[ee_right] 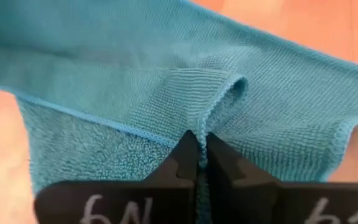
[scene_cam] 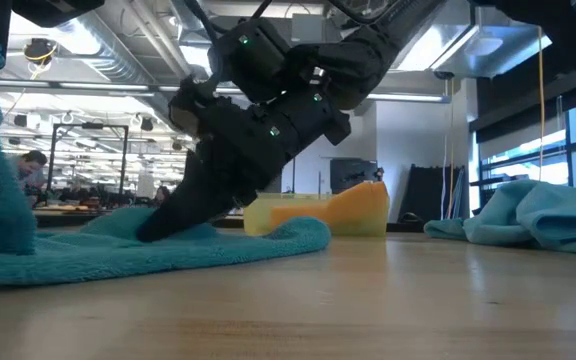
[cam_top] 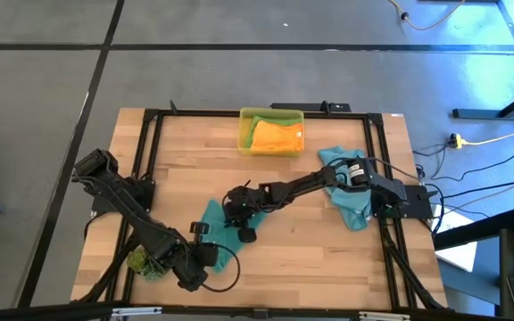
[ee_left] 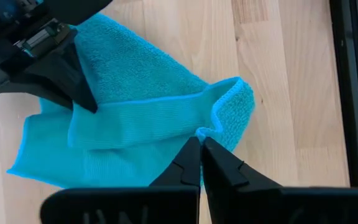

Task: Fold microfiber towels
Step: Fold the left blue microfiber cloth

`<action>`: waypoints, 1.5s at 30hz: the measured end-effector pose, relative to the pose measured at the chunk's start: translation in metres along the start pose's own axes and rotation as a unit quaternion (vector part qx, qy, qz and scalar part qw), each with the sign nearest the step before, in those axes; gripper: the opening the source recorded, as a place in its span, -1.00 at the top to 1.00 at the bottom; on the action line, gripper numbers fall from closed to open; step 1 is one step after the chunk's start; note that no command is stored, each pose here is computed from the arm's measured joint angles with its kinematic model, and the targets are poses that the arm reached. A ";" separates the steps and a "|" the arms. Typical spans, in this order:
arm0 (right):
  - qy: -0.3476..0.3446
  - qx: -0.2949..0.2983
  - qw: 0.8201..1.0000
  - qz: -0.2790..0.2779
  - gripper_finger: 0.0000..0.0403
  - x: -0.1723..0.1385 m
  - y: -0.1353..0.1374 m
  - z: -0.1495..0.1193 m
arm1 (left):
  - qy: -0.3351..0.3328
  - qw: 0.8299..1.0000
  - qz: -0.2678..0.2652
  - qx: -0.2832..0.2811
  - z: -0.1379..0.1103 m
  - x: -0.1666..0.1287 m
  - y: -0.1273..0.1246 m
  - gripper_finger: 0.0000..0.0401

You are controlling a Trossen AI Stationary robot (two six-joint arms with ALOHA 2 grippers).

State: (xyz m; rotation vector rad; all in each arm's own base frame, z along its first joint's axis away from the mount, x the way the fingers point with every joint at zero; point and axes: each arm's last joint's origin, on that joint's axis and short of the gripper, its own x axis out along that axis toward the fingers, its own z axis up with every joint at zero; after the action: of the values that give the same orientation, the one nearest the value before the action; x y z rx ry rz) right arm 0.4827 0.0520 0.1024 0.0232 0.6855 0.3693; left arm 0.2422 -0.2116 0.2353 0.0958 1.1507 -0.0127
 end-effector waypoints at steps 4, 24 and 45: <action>-0.011 0.003 1.000 0.003 0.92 -0.001 0.000 0.012 | 0.000 1.000 0.000 0.001 0.000 0.000 0.000 1.00; 0.140 0.013 0.988 -0.055 0.94 -0.037 0.004 0.026 | 0.000 1.000 0.021 0.012 -0.004 -0.002 -0.001 1.00; 0.168 0.011 0.984 -0.049 0.63 -0.048 0.014 0.029 | -0.030 0.998 0.054 0.011 -0.002 -0.002 0.000 1.00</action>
State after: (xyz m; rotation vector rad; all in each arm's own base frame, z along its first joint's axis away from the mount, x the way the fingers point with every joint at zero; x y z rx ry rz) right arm 0.4620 0.0518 0.1561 -0.0527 1.0215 0.2737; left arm 0.2393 -0.2115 0.2360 0.1762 1.0849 0.0670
